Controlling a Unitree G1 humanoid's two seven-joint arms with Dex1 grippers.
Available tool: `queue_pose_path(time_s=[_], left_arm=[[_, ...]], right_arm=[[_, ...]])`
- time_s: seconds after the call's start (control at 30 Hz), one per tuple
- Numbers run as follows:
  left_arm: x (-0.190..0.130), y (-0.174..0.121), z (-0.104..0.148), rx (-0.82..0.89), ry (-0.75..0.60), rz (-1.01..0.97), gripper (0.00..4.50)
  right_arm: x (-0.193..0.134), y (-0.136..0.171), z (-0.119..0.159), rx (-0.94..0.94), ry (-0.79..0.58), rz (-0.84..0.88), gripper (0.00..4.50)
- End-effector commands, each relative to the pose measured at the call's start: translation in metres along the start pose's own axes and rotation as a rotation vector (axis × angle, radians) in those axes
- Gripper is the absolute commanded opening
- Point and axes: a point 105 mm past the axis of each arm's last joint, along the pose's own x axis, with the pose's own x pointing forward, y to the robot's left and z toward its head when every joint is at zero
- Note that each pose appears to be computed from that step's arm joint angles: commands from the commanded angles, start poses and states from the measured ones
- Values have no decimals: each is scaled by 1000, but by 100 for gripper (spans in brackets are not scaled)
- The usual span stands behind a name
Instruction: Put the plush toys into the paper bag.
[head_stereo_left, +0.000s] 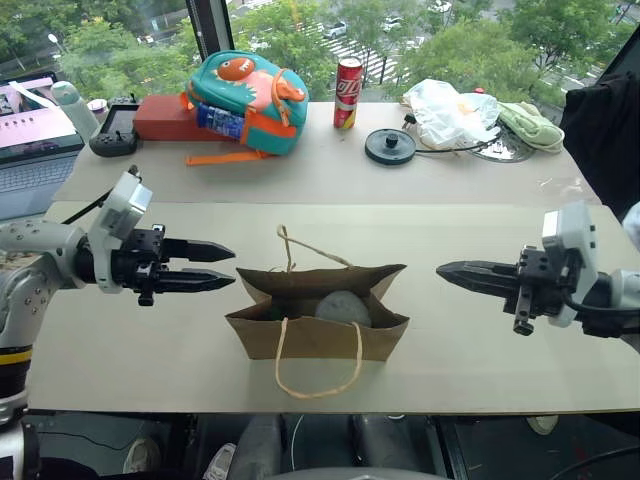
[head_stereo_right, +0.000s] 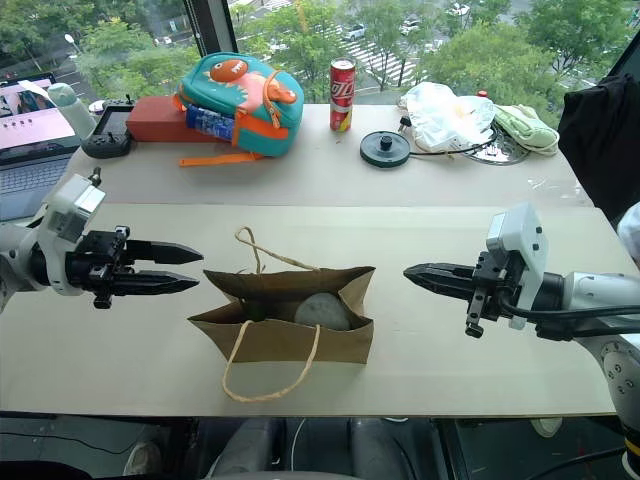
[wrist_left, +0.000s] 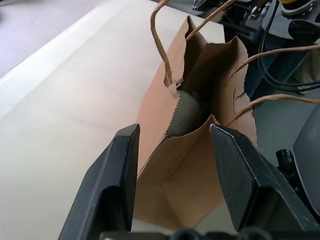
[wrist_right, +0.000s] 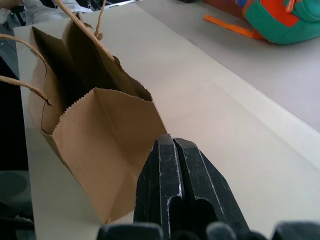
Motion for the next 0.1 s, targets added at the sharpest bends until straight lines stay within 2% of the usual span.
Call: queue_pose_path(time_s=[0.03, 0.1], left_arm=[[-2, -4, 15, 55, -12, 0, 239], [-1, -3, 15, 65, -8, 6, 239]], right_arm=[[-1, 3, 11, -45, -25, 17, 0], [0, 3, 11, -45, -26, 19, 0]])
